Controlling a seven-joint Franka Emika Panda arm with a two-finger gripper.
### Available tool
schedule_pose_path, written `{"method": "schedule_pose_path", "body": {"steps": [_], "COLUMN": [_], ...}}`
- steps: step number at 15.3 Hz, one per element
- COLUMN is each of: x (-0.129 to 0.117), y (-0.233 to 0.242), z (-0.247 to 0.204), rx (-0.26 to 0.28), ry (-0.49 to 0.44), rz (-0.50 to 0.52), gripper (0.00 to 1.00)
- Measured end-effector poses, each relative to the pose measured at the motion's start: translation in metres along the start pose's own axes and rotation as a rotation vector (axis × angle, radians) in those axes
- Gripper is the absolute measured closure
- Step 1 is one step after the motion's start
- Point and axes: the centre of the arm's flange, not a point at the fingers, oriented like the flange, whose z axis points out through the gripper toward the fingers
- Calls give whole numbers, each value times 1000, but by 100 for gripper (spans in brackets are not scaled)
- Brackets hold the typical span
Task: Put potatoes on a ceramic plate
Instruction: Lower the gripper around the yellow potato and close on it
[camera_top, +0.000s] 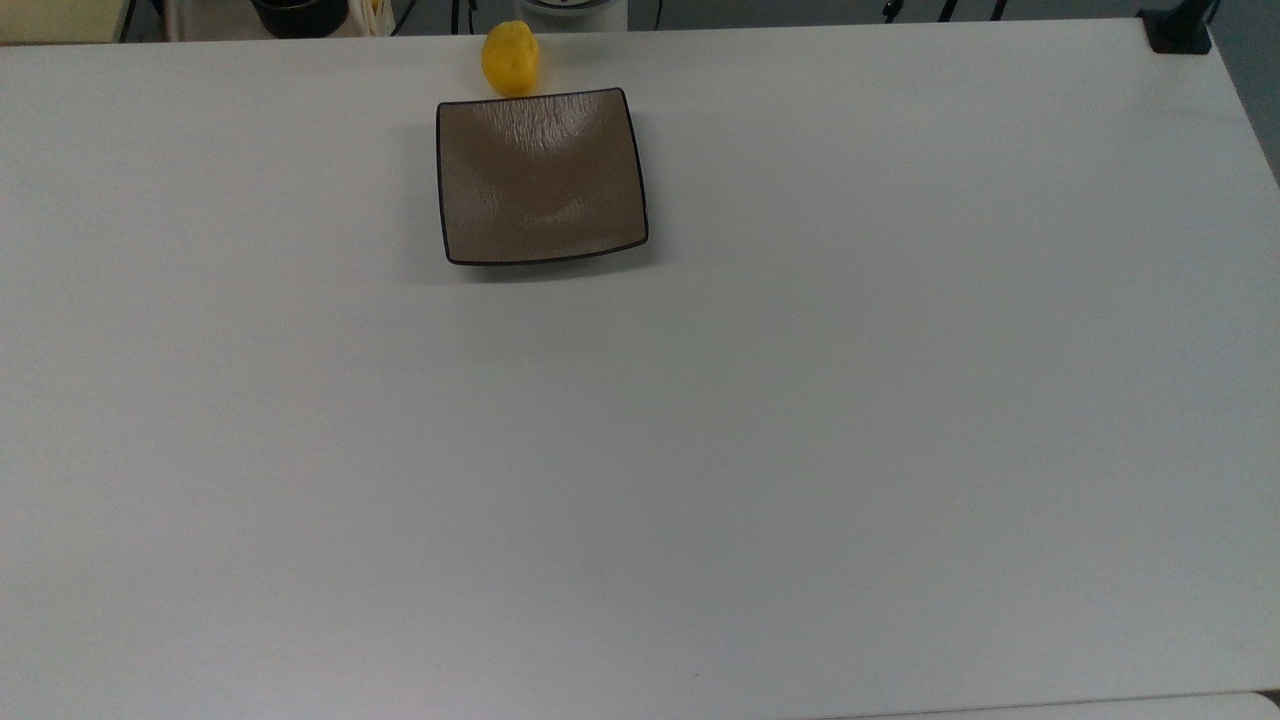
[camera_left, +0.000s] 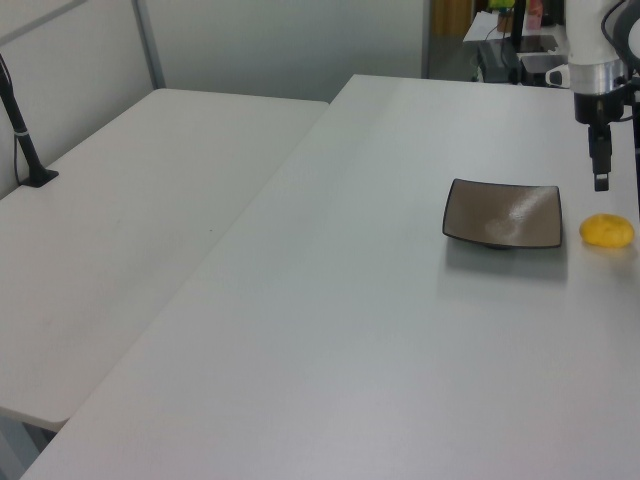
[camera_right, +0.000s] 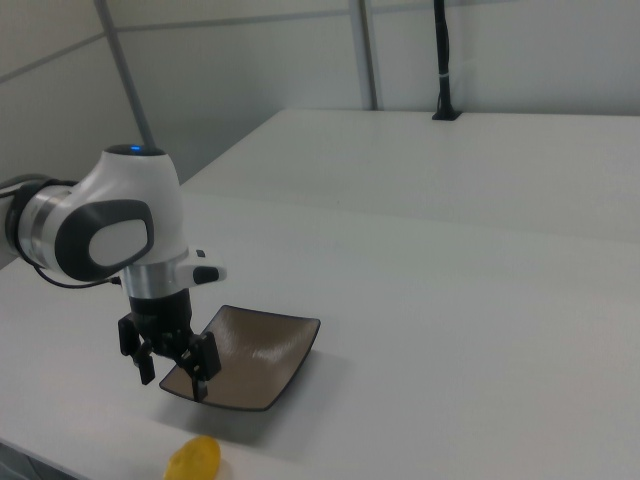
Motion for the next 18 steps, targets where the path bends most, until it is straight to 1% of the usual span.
{"method": "schedule_pose_path", "body": {"steps": [3,4,6,12,18], "x": [-2,-4,-7,-6,1], "y": [0,0,0,4,7], "z": [27,40,52,69,85], "rx": [-6,-9,-11,-37,-49], "ry": [5,-3,-19,-43,-54], "rz": [-3,-5,-8,-22,-29], "gripper": [0,0,0,0,0]}}
